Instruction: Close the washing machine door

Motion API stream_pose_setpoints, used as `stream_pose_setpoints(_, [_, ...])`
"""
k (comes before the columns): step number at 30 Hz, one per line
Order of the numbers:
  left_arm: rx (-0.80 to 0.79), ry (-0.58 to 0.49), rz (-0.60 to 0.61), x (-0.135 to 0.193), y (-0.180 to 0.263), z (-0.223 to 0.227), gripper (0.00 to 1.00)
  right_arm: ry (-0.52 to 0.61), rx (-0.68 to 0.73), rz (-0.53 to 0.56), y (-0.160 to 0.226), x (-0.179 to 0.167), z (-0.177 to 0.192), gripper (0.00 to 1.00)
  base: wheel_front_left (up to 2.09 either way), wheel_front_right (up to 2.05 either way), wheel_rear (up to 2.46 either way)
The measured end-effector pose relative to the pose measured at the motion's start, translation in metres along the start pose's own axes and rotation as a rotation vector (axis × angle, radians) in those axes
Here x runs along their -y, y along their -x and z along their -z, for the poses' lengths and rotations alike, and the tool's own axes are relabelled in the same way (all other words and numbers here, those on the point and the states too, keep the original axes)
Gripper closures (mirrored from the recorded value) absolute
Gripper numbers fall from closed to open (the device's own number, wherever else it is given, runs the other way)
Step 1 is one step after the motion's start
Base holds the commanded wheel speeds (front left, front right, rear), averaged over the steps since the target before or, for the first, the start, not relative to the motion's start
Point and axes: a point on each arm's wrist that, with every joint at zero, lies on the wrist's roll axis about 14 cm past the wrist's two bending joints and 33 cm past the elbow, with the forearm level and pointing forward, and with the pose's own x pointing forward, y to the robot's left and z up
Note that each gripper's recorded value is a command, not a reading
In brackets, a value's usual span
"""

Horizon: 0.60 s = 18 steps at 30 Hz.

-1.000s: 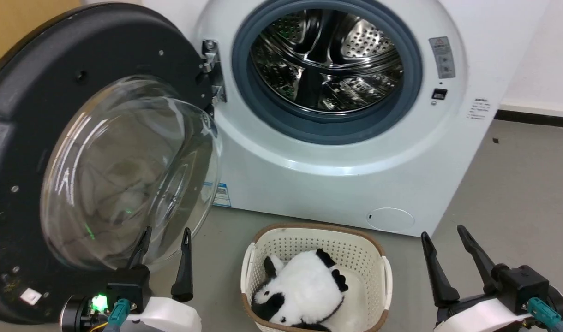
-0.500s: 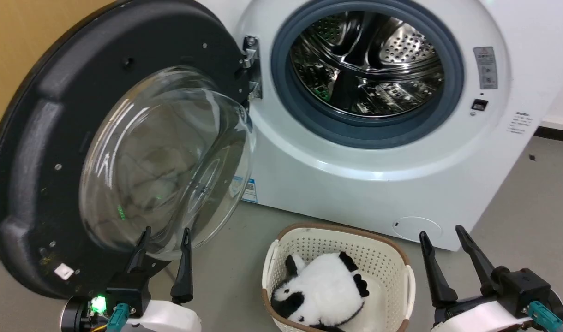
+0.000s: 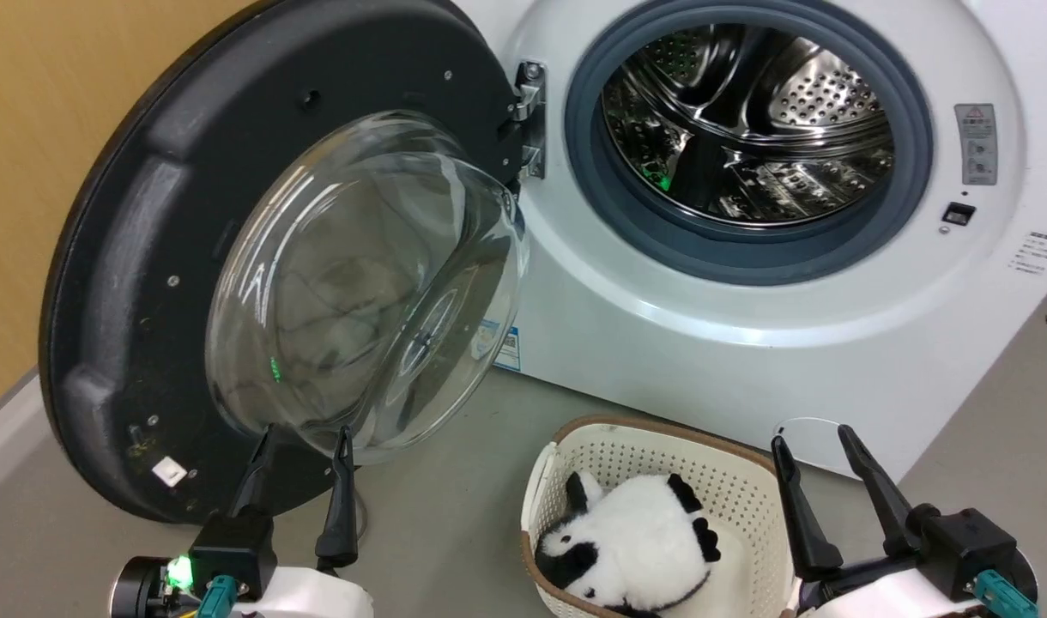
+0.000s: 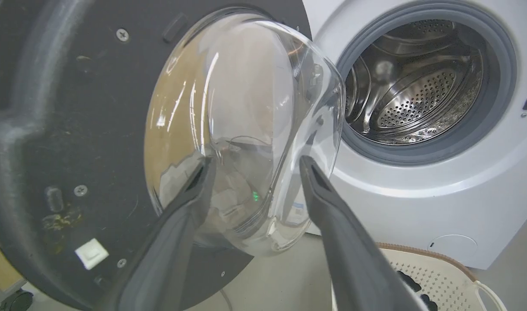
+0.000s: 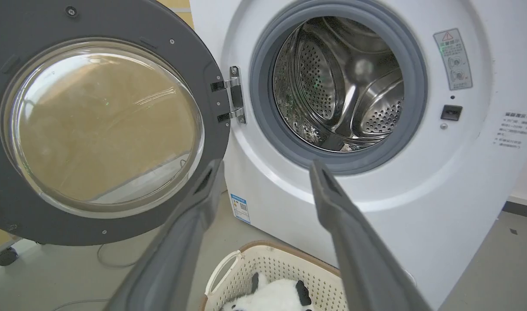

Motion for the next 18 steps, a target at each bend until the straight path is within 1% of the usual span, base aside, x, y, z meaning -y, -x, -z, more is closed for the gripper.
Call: stream_pose_setpoints(18, [0.031,-0.013,-0.081,-0.024,0.015,-0.006,0.0,-0.036,0.008,-0.094,-0.014,-0.029,0.006,0.0,0.0,0.0,0.0])
